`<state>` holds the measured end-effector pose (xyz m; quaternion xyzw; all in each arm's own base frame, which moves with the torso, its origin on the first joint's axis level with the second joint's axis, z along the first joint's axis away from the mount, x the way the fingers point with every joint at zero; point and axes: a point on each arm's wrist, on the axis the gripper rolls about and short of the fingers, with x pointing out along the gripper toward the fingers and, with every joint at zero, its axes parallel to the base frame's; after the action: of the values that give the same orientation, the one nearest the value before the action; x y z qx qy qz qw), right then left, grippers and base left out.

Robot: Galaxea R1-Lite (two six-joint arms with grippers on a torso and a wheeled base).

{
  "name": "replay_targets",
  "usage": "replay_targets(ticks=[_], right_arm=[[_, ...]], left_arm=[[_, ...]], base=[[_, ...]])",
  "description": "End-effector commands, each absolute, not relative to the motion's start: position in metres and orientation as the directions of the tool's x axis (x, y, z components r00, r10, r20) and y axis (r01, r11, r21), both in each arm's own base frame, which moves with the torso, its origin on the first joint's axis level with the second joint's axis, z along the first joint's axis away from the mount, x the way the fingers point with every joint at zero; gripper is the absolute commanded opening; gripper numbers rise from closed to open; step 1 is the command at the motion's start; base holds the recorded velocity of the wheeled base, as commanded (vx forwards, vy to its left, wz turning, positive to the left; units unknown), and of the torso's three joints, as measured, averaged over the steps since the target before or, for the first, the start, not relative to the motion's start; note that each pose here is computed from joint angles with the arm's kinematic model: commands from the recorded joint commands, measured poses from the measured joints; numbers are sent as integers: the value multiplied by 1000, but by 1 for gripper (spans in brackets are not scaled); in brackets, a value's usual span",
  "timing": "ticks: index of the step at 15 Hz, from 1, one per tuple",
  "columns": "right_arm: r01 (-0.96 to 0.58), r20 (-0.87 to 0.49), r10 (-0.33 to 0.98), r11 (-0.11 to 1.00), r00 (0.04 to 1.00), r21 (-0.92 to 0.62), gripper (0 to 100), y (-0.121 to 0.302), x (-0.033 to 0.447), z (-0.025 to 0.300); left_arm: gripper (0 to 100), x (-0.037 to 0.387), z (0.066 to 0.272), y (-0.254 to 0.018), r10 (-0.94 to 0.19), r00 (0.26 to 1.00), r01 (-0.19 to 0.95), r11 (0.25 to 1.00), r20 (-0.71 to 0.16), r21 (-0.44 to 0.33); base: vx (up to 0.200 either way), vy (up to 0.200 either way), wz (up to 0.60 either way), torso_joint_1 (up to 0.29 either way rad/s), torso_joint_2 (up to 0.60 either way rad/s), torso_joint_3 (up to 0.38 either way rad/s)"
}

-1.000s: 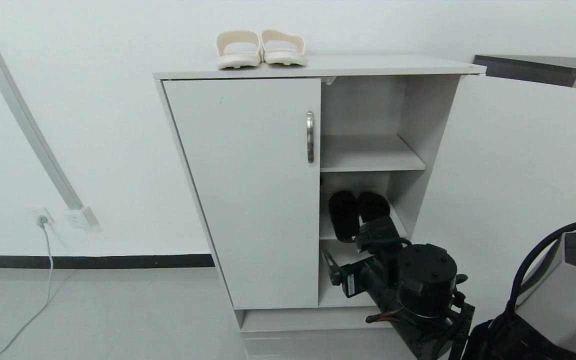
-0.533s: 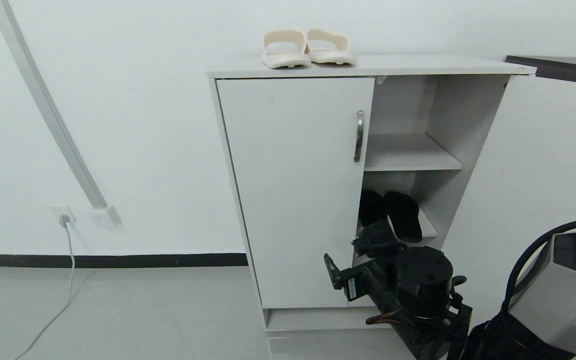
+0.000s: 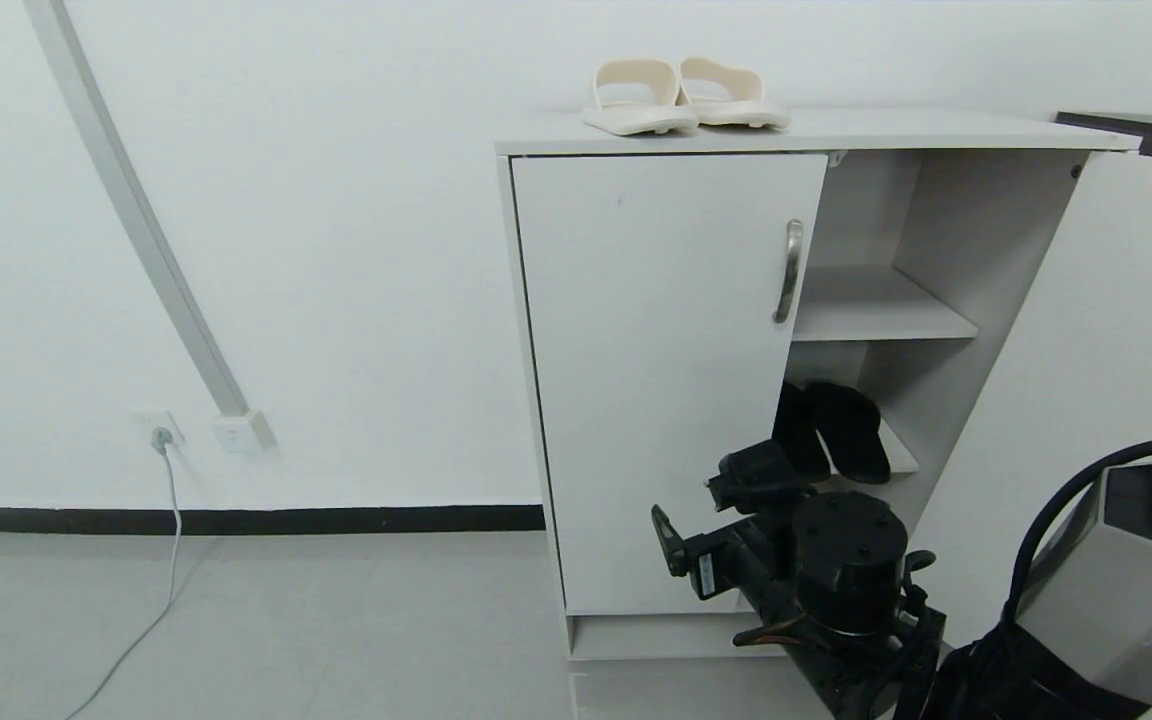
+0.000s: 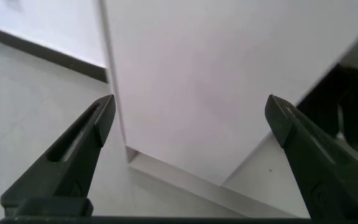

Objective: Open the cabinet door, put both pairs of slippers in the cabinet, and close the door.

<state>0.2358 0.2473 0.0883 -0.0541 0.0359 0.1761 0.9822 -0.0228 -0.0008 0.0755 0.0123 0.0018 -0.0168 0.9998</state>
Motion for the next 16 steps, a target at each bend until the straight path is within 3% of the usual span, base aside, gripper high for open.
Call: replay_targets(ticks=[1,16], right_arm=[[-353,-92,345,931,934,-96,100,247,235,87],[-354,-106,344,930,933,-103,100,248,236,81]], left_arm=[[0,-23,76,-1,-34,999,34,999,-3,24],[0,-23,75,-1,-34,999,34,999,-5,24]], base=[[0,0,0,0,0,0],[0,0,0,0,0,0]])
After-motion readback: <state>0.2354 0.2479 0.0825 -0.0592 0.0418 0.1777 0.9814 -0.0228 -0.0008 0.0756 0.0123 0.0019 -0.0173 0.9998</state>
